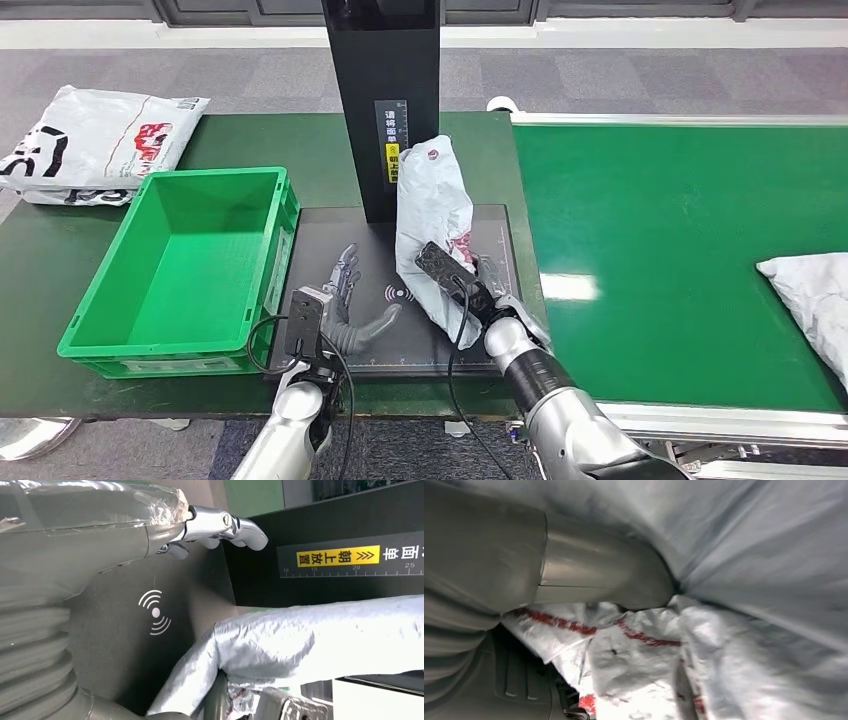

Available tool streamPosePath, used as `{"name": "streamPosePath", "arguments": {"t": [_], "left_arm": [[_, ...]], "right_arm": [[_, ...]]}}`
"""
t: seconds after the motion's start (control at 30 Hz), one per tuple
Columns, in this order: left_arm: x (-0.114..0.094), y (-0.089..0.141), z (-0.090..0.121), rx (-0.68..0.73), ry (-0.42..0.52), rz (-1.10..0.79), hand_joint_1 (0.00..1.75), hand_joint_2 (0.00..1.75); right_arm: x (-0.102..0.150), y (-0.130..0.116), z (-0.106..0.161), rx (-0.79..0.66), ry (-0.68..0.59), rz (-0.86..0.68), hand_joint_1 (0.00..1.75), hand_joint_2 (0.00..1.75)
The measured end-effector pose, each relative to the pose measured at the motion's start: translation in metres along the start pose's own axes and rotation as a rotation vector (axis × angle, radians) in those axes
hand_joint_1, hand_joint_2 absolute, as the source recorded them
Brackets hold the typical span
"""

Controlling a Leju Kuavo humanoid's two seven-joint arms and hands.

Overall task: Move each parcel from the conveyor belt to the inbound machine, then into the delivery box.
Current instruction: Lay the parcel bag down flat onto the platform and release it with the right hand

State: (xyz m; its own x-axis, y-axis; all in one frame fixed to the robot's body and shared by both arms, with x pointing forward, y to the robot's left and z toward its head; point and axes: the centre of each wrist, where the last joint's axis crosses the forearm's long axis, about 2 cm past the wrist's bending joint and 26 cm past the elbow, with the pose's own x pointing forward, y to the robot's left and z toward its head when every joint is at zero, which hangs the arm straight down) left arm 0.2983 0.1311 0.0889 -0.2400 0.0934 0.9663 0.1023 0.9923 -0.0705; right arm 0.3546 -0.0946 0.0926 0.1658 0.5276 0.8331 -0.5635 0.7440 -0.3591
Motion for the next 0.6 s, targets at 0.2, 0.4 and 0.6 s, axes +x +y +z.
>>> {"name": "streamPosePath", "arguments": {"t": [0.2,0.4,0.6], "left_arm": [[-0.0008,-0.0042,0.0003,-0.010,-0.008,0.017,0.00,1.75],[-0.0017,-0.0049,0.0007,-0.008,-0.003,0.024,0.00,1.75],[-0.0022,-0.0051,0.0010,-0.008,0.000,0.025,0.00,1.75]], "right_arm": [[0.0045,0.0000,-0.0016,0.022,0.030,0.033,0.00,1.75],[0.0041,-0.0008,-0.0019,0.031,0.037,0.043,0.00,1.75],[0.0035,-0.0011,-0.0020,0.037,0.042,0.047,0.00,1.75]]}}
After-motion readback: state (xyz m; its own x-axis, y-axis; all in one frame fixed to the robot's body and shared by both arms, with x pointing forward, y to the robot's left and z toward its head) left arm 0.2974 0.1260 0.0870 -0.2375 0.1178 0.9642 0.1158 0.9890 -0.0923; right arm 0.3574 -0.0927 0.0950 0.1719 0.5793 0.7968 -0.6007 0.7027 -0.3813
